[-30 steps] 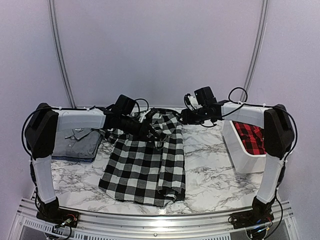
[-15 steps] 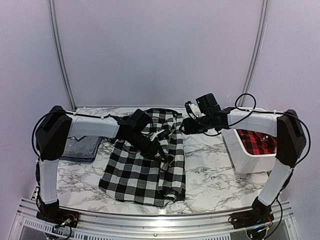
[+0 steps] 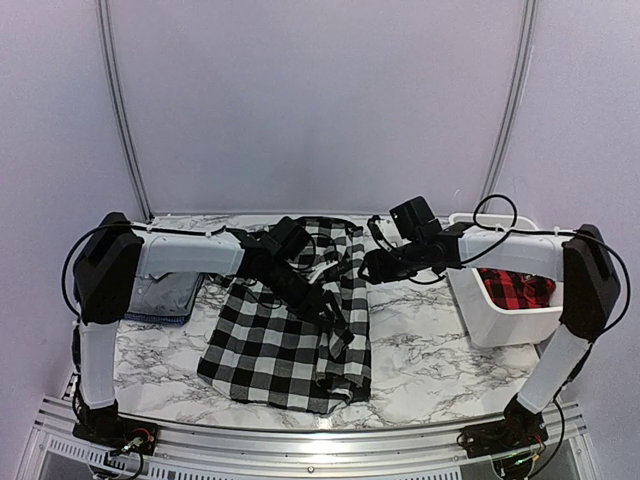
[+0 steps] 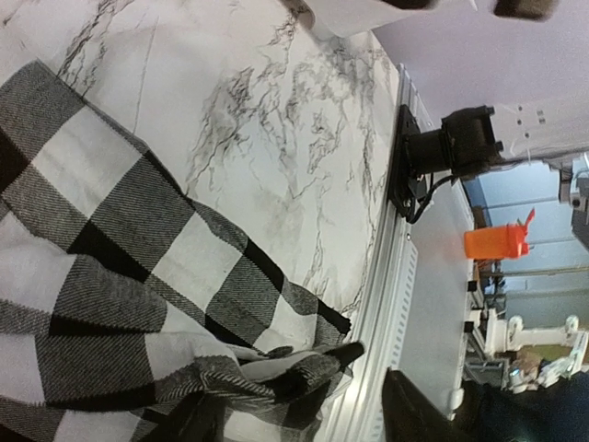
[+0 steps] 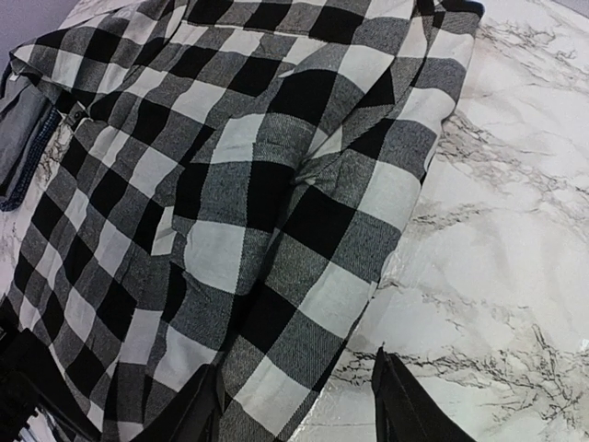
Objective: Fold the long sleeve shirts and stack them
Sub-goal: Fold the sleeve of the 1/3-folded shirt, then adjust the sleeve of the 1/3-folded shirt.
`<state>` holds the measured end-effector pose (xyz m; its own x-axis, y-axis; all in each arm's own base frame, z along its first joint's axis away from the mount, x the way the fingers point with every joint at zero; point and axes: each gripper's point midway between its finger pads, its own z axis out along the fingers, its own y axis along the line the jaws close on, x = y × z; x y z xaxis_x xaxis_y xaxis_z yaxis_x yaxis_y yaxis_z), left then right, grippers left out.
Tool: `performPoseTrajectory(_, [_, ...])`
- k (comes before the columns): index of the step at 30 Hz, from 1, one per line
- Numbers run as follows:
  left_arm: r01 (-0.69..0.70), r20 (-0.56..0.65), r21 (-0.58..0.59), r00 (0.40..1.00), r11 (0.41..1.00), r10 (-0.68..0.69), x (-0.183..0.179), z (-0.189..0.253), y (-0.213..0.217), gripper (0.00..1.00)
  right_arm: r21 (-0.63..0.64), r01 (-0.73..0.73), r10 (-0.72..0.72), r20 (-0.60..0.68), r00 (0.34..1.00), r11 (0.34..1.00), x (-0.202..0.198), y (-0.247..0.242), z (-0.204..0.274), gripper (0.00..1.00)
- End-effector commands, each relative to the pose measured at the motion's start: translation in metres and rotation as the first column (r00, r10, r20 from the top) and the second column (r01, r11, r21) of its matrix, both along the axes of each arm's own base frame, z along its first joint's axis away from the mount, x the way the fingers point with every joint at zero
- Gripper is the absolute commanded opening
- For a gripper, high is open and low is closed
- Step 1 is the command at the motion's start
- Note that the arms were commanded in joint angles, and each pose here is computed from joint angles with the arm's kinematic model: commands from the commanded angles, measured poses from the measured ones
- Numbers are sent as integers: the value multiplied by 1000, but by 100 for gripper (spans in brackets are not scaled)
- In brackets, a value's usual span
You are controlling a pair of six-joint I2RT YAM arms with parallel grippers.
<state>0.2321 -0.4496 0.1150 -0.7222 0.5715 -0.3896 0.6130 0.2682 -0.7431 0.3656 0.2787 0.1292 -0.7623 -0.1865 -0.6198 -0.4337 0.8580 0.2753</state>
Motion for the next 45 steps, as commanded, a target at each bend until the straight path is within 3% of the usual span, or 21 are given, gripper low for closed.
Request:
performPoseTrajectory(1, [12, -3, 29, 1000, 999, -12, -8, 0, 5, 71, 0, 4, -4, 9, 1000, 1000, -13, -5, 13, 52])
performPoseTrajectory(6, [-73, 78, 70, 995, 995, 67, 4, 8, 15, 75, -40, -56, 56, -3, 998, 998, -42, 0, 7, 53])
performPoseTrajectory(14, [-229, 107, 154, 971, 961, 214, 14, 1, 39, 66, -49, -184, 183, -7, 983, 982, -102, 35, 7, 54])
performPoseTrajectory(23, [-478, 142, 221, 878, 850, 457, 48, -7, 86, 62, -56, -208, 202, -98, 975, 977, -148, 57, -18, 60])
performPoseTrajectory(27, [-497, 139, 213, 868, 841, 477, 52, -4, 93, 62, -149, -144, 127, -118, 985, 978, -152, 46, -34, 61])
performPoseTrajectory(33, [-495, 136, 201, 869, 846, 476, 53, 0, 91, 62, -94, -158, 143, -148, 979, 983, -166, 67, -42, 61])
performPoseTrajectory(37, [-493, 139, 198, 870, 847, 474, 53, 0, 91, 62, -104, -167, 148, -176, 973, 980, -170, 75, -50, 54])
performPoseTrajectory(40, [-496, 141, 198, 868, 846, 476, 54, 0, 94, 62, -135, -178, 153, -180, 972, 975, -169, 75, -49, 36])
performPoseTrajectory(42, [-496, 142, 195, 868, 846, 476, 55, 0, 95, 62, -200, -176, 143, -168, 975, 964, -164, 68, -45, 20])
performPoseTrajectory(45, [-495, 144, 191, 868, 848, 474, 56, 1, 97, 62, -319, -174, 141, -125, 982, 932, -153, 55, -30, 6])
